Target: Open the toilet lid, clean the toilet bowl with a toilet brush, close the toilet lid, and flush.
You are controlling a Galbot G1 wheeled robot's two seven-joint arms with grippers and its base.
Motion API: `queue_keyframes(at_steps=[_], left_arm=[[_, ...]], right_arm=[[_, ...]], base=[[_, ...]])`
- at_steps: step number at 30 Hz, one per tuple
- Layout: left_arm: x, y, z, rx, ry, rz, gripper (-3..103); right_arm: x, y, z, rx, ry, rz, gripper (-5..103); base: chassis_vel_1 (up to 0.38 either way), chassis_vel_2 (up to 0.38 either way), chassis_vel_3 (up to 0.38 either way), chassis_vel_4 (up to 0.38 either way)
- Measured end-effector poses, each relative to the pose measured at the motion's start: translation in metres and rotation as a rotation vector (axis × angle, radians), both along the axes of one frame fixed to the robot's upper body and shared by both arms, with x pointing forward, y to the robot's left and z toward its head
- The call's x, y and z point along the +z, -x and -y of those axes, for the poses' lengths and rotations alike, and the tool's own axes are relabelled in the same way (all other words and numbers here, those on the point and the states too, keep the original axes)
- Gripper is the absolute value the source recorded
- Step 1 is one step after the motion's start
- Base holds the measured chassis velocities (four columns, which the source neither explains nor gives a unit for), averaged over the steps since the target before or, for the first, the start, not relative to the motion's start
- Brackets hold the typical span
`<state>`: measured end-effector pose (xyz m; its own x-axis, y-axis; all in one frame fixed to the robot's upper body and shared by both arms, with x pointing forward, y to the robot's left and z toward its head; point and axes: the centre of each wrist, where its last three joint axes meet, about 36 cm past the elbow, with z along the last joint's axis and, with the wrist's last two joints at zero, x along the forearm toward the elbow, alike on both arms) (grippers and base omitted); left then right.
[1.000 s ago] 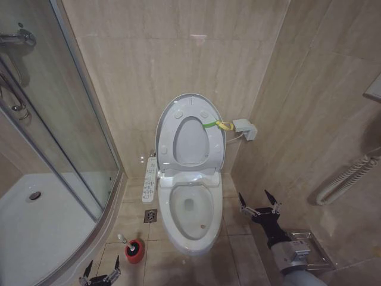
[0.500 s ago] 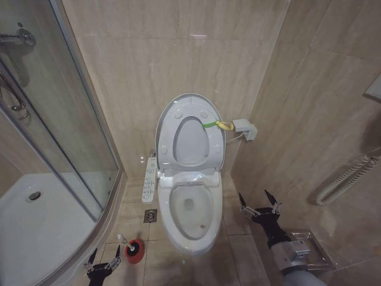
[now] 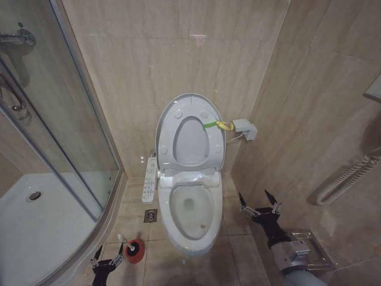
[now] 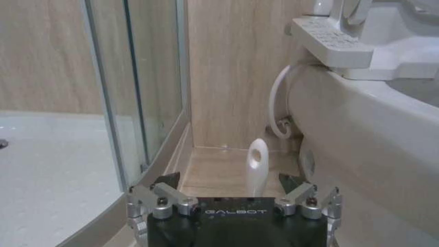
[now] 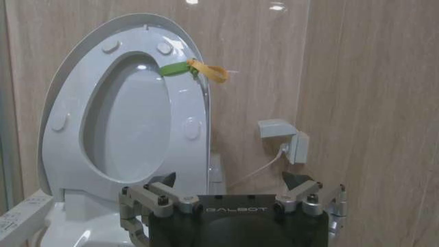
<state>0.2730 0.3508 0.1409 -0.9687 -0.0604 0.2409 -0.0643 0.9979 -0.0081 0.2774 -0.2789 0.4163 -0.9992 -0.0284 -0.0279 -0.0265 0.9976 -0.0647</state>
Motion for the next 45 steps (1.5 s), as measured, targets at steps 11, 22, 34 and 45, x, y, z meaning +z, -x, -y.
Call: queue_keyframes(at_steps=[11, 22, 34, 45], left_arm=[[-0.009, -0.018, -0.001, -0.049, 0.001, 0.008, 100], [-0.017, -0.028, 0.002, -0.073, -0.006, -0.001, 97], [-0.026, -0.031, -0.002, -0.068, -0.013, -0.016, 95], [-0.03, -0.027, 0.001, -0.094, -0.05, 0.006, 94]], right_arm=[[0.0, 0.0, 0.0, 0.0, 0.0, 0.0, 100], [0.0, 0.0, 0.0, 0.0, 0.0, 0.0, 100], [0.0, 0.0, 0.0, 0.0, 0.0, 0.0, 100], [0.0, 0.0, 0.0, 0.0, 0.0, 0.0, 100]], base=[[0.0, 0.0, 0.0, 0.0], [0.0, 0.0, 0.0, 0.0], [0.0, 0.0, 0.0, 0.0], [0.0, 0.0, 0.0, 0.0]])
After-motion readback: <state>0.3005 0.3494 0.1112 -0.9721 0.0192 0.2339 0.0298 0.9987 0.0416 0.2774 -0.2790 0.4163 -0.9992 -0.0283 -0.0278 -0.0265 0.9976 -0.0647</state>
